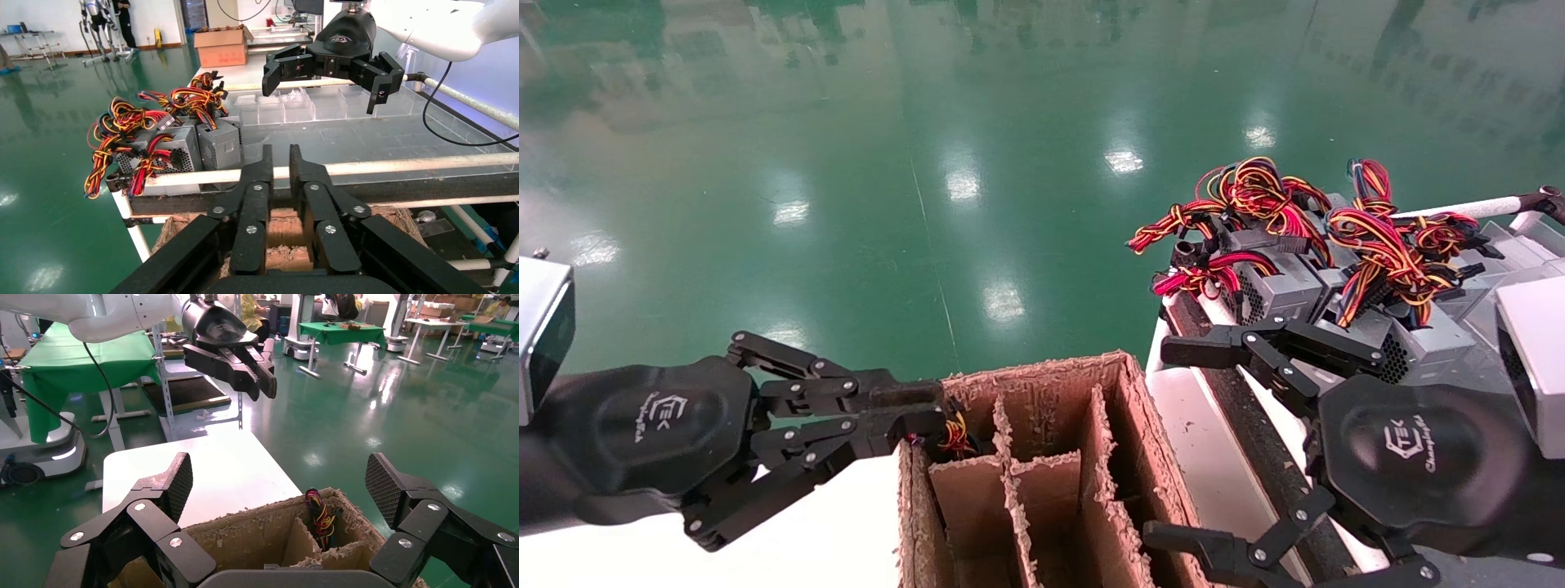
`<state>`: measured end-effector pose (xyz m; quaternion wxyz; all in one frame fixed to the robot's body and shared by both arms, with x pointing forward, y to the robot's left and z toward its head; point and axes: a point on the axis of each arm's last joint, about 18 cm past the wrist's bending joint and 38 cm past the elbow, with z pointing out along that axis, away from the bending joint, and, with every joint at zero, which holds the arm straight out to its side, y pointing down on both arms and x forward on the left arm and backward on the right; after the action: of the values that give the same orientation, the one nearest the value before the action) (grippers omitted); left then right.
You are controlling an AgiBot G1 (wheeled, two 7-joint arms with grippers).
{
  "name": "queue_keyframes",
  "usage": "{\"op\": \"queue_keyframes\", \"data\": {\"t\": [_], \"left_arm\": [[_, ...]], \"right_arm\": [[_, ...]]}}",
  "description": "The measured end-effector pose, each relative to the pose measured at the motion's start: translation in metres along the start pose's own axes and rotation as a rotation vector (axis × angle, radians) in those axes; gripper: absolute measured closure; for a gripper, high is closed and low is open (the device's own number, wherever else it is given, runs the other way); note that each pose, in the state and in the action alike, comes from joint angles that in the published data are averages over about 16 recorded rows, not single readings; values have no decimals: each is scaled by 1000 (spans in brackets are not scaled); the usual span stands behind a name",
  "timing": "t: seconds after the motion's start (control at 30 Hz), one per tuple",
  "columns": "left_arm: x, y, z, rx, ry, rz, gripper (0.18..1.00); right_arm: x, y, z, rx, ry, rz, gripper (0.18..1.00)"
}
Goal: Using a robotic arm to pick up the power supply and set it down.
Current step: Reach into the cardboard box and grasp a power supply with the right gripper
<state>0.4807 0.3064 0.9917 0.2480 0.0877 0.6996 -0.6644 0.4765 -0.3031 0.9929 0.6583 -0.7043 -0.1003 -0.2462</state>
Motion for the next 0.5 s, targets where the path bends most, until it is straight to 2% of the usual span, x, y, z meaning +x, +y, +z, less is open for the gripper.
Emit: {"op": "queue_keyframes", "data": {"t": [0.33, 0.5], "left_arm": [[0, 0, 0, 0, 0, 0, 854], [0, 0, 0, 0, 0, 0, 756]], "right_arm": [[0, 0, 0, 0, 0, 0, 178], [0, 0, 0, 0, 0, 0, 178]]}}
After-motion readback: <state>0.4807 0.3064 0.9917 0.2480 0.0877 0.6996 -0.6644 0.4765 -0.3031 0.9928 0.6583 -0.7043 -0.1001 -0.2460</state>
